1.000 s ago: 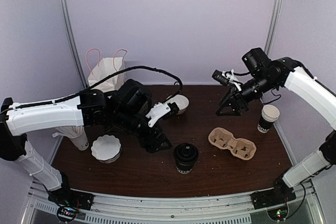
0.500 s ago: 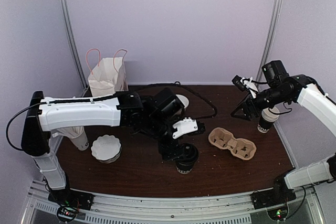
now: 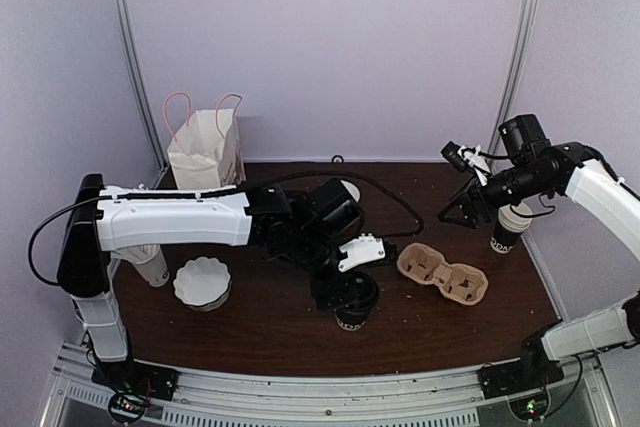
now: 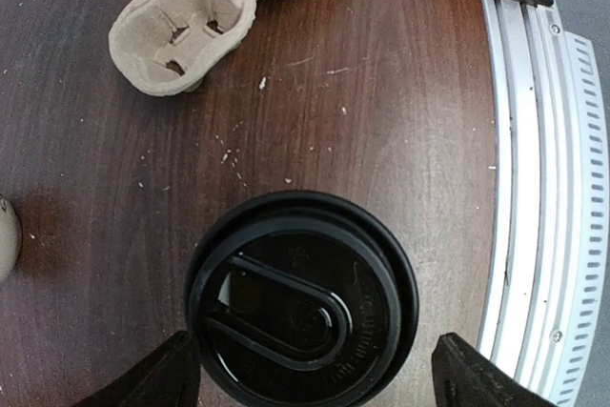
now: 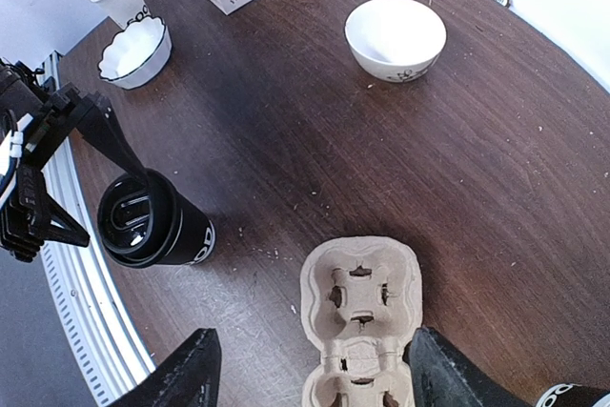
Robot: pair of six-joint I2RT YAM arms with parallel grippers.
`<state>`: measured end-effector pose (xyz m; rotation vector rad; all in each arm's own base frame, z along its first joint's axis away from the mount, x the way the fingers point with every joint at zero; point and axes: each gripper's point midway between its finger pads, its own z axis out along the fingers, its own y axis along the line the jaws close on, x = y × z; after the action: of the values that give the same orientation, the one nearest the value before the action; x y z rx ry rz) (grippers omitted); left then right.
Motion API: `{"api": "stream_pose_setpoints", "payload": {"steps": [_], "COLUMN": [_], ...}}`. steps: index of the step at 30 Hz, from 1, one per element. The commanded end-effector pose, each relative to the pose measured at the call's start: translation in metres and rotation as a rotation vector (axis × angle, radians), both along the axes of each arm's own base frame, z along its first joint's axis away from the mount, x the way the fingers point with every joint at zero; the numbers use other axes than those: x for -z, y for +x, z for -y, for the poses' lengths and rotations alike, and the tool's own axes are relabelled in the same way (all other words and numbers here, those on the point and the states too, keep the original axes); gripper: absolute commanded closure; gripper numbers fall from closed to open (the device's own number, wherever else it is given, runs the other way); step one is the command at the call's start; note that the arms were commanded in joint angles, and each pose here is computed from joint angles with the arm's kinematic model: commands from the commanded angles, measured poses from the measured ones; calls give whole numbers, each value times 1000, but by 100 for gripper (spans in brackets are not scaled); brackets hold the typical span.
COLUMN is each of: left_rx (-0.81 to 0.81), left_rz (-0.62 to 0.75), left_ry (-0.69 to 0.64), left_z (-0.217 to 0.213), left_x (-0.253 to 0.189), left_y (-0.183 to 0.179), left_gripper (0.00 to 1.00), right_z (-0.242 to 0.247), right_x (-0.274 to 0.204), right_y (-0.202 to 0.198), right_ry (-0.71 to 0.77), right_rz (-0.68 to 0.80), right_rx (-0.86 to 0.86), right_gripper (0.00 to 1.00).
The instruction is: Pack the takeout coffee
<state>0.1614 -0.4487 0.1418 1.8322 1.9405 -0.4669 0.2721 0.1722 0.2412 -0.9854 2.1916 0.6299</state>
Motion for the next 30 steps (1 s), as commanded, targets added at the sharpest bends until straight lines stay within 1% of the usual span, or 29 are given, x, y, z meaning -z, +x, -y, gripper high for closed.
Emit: {"api": "stream_pose_setpoints", "payload": {"steps": [1,9,14,22,30], "left_rx": [-2,-4,-12,-12,-32], "left_rz": [31,8,-10,-15,16], "left_ry": [-27,-11,10,33,11], "left_z": [13,18,14,11,12], "left_x": [-7,1,3,4,-9], "left_y": [7,8,6,5,11], "left_gripper": [12,19,20,31,32], "right_z": [-2,-3,-4,-5,-3], "right_x": [-4,-1,-1,0,0], "right_y": [-2,-3,-4,-1,-1], "right_ry": [29,33,37,38,32], "right_rz": [15,11,6,2,9], "right_rx": [-14,-22,-25,-23,-18], "right_gripper": [29,29,29,30,30]}}
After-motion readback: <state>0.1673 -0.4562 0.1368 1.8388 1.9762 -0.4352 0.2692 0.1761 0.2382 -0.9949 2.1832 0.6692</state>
